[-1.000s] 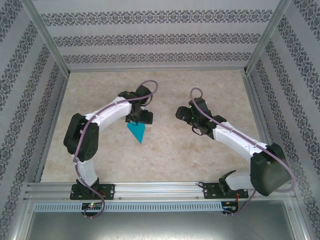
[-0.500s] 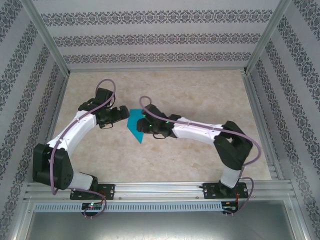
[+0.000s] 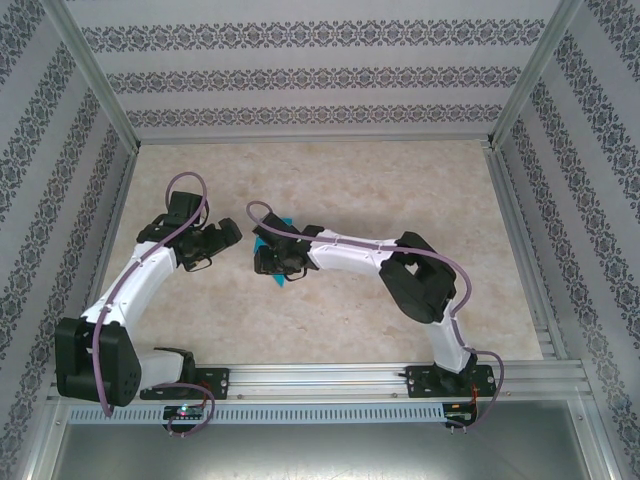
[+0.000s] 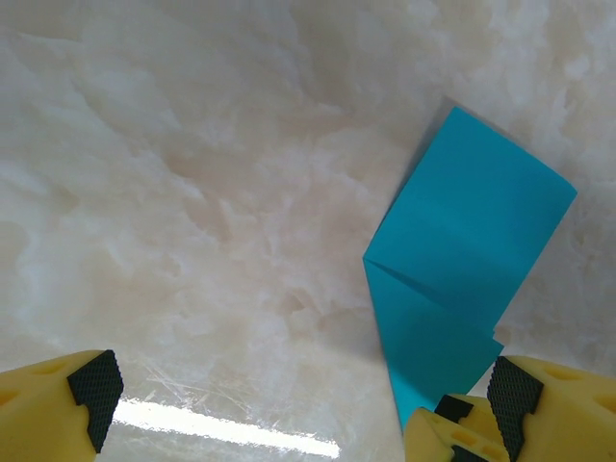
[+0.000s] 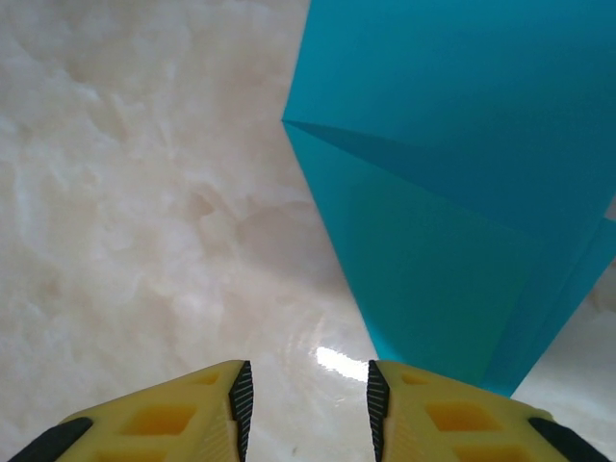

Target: Fold a paper plane with a square sheet of paper (pick it up from the middle)

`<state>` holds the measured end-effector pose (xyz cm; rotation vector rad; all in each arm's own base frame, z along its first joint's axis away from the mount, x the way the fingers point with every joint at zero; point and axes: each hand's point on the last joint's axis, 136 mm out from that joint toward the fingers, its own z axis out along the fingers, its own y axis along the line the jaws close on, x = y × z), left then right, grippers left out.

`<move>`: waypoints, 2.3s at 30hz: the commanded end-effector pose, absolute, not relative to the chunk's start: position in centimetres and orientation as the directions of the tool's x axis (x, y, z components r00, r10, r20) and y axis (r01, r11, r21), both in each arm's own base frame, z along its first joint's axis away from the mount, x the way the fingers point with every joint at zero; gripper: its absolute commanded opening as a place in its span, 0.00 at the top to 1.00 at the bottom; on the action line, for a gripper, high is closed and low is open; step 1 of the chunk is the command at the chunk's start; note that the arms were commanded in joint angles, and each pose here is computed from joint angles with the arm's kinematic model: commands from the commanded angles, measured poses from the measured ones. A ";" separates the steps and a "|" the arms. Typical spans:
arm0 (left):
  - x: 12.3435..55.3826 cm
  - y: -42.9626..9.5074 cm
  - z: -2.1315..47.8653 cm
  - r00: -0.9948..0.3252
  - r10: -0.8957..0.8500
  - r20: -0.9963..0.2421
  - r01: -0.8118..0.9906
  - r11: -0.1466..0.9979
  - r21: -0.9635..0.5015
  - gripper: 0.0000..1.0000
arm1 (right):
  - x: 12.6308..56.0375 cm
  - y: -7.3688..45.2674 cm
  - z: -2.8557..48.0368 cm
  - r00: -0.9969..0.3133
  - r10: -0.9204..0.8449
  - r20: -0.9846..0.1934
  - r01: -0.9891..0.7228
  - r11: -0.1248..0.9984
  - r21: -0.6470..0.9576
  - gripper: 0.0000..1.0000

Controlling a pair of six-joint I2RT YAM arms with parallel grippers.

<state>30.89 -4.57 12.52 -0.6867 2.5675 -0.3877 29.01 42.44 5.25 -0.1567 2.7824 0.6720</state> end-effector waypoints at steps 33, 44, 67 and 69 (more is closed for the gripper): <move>31.9 -10.2 11.8 -0.842 -0.475 -0.254 -0.240 0.752 -0.613 0.00 | 29.1 31.7 10.0 -0.892 -0.247 -0.379 -0.381 0.862 0.336 0.48; 31.1 -12.4 10.0 -0.861 -0.479 -0.170 -0.273 0.719 -0.639 0.00 | 27.9 34.6 7.9 -0.945 0.049 -0.324 -0.139 0.835 0.533 0.58; 30.1 -19.4 6.6 -0.900 -0.435 0.035 -0.348 0.666 -0.660 0.15 | 29.7 32.1 1.3 -0.977 0.135 -0.166 0.024 0.840 0.543 0.60; 30.2 -19.5 6.3 -0.894 -0.446 0.045 -0.363 0.662 -0.655 0.20 | 29.5 32.0 1.2 -0.978 0.151 -0.143 0.041 0.817 0.576 0.60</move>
